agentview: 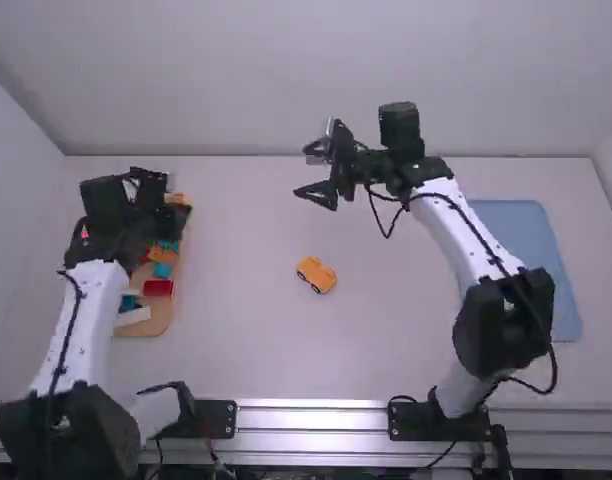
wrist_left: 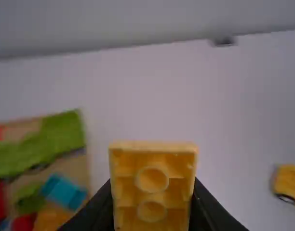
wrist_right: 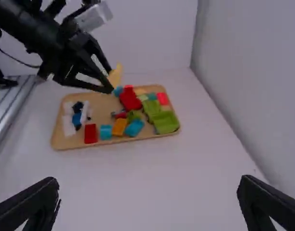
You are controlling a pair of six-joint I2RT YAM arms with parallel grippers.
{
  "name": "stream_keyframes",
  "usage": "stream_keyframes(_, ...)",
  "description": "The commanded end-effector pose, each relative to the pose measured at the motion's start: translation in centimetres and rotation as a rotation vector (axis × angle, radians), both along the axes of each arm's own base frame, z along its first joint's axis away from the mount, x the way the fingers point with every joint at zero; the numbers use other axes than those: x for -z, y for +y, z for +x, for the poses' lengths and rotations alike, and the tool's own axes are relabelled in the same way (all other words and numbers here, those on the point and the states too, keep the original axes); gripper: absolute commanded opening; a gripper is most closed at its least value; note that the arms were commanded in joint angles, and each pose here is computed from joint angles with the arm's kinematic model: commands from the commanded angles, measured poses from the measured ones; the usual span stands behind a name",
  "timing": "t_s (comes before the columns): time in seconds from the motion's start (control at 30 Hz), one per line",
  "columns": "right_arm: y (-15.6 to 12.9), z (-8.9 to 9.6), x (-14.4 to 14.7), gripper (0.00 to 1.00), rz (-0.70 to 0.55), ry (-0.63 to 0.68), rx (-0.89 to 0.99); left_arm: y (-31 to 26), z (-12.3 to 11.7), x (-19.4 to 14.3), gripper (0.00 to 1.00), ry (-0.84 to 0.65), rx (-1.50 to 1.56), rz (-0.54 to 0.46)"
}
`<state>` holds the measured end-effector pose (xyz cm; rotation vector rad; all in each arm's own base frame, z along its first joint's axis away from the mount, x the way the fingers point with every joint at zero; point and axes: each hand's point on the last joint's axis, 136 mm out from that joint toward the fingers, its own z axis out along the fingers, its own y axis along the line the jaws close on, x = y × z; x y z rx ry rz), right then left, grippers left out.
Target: Assemble lego blocks to make yellow taxi
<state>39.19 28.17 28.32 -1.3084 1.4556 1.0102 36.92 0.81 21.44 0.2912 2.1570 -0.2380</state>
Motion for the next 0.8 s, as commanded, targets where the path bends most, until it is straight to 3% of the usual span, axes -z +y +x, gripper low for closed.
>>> stream_keyframes(0.0, 0.1, -1.2, -1.5, 0.99, 0.062, 0.036, -0.070, -6.8, -1.5, -0.7, 0.17, -0.100, 0.335, -0.086)
stream_keyframes(0.3, 0.4, -4.8, -0.8, 1.00, 0.139, 0.242, -0.244, -15.7, -2.8, -2.4, 0.17, -0.414, 0.762, -0.192)
stream_keyframes(0.47, 0.1, -6.1, -0.6, 0.99, 0.238, 0.267, -0.372, -17.3, -2.4, -2.5, 0.17, -0.444, 0.827, -0.287)
stream_keyframes(0.6, 0.3, -5.4, 0.9, 0.91, 0.237, 0.280, -0.370, -18.2, -2.0, -2.6, 0.18, -0.459, 0.880, -0.370)
stream_keyframes(0.7, 0.8, -5.3, 1.4, 0.77, 0.237, 0.270, -0.383, -18.4, -1.5, -2.9, 0.19, -0.463, 0.898, -0.442)
stream_keyframes(0.77, 1.1, -5.6, 1.4, 0.75, 0.237, 0.260, -0.395, -18.4, -1.1, -2.6, 0.20, -0.459, 0.890, -0.459)
